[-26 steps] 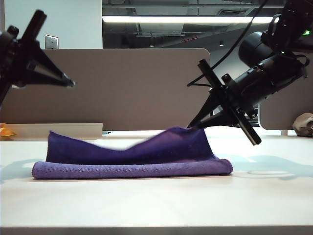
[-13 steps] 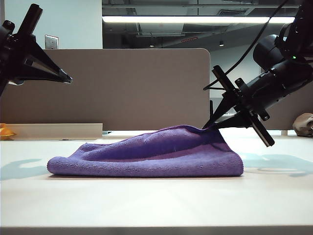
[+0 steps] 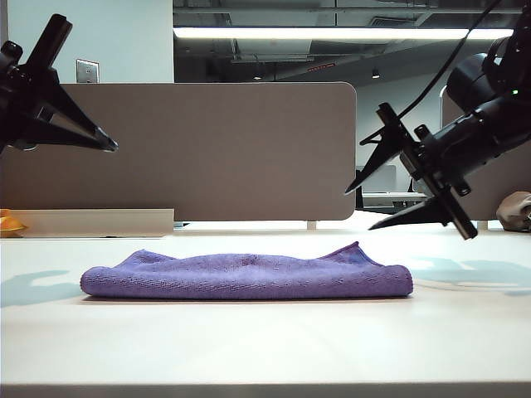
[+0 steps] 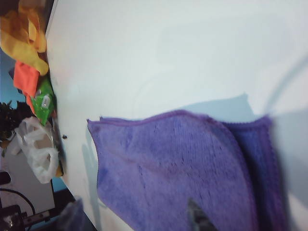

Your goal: Fold the bottom of the cloth upward, then fold it vertically to form a square shape.

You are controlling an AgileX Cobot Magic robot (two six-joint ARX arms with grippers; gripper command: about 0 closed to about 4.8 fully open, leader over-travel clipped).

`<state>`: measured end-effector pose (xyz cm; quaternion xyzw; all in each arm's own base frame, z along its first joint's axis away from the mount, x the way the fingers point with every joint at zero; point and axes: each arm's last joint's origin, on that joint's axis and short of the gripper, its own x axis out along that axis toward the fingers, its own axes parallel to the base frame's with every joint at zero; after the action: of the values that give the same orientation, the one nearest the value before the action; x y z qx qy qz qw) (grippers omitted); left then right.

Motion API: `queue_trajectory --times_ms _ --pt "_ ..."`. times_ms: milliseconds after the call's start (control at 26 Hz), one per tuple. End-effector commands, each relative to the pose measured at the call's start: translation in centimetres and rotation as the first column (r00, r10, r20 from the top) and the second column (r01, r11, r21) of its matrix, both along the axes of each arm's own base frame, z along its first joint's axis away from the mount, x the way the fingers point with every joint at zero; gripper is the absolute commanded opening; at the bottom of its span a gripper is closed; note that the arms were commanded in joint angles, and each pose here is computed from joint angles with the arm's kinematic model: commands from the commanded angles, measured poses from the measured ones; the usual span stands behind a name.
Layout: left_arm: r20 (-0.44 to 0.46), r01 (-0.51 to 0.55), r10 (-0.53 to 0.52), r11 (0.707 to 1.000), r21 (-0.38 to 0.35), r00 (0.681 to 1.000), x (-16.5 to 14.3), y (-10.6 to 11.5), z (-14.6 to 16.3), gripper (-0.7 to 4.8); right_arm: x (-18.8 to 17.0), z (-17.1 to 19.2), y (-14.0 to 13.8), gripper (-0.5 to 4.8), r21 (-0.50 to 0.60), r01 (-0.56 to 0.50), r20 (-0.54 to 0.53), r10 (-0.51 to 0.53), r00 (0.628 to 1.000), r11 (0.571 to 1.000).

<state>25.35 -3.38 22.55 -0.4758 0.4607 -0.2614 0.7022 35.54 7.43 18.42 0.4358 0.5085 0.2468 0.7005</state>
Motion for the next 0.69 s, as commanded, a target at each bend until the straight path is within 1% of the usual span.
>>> queue_trajectory --times_ms 38,77,115,154,192,231,269,307,384,499,576,692 --pt "0.03 0.006 -0.007 1.0 0.014 1.0 0.0 0.0 0.2 0.12 -1.1 0.9 -0.4 2.71 -0.106 -0.036 0.034 0.04 0.999 0.994" --pt "0.052 0.019 -0.02 1.0 0.025 0.998 0.0 0.0 0.2 0.12 -1.8 1.1 -0.6 2.72 -0.176 -0.052 0.029 0.058 0.998 0.983" --pt "0.066 0.025 -0.028 0.999 0.033 0.997 0.0 0.0 0.2 0.12 -2.2 1.0 -0.7 2.72 -0.199 -0.072 0.016 0.077 0.997 0.977" --pt "0.081 0.034 -0.037 0.999 0.043 0.996 0.0 0.0 0.2 0.12 -2.7 0.7 -0.8 2.72 -0.223 -0.113 -0.019 0.111 0.994 0.968" --pt "0.08 0.035 -0.039 0.998 0.043 0.996 0.0 0.0 0.2 0.12 -3.0 0.5 -0.8 2.74 -0.243 -0.126 -0.037 0.121 0.992 0.962" --pt "0.076 0.038 -0.041 0.998 0.041 0.996 -0.1 0.0 0.2 0.12 -3.5 0.1 -0.9 2.75 -0.313 -0.16 -0.058 0.149 0.987 0.936" --pt "0.073 0.038 -0.041 0.998 0.041 0.996 -0.1 0.0 0.2 0.12 -3.7 -0.1 -0.8 2.77 -0.344 -0.177 -0.069 0.163 0.984 0.922" --pt "0.07 0.039 -0.042 0.998 0.041 0.997 -0.1 0.0 0.2 0.12 -4.0 -0.2 -0.7 2.93 -0.355 -0.203 -0.081 0.186 0.979 0.912" --pt "0.069 0.04 -0.043 0.998 0.041 0.997 -0.1 0.0 0.1 0.12 -4.2 -0.2 -0.6 3.11 -0.357 -0.218 -0.095 0.196 0.976 0.908" --pt "0.064 0.051 -0.053 0.998 0.031 0.997 -0.2 -0.1 0.1 0.12 -4.3 -0.3 0.0 3.11 -0.356 -0.242 -0.093 0.224 0.97 0.903" --pt "0.055 0.051 -0.053 0.998 0.032 0.997 -0.2 -0.1 0.1 0.12 -4.5 -0.3 0.7 3.11 -0.335 -0.272 -0.093 0.256 0.962 0.902" --pt "0.054 0.051 -0.053 0.998 0.032 0.997 -0.2 -0.1 0.1 0.12 -4.9 -0.3 2.1 3.1 -0.34 -0.309 -0.096 0.294 0.951 0.888"
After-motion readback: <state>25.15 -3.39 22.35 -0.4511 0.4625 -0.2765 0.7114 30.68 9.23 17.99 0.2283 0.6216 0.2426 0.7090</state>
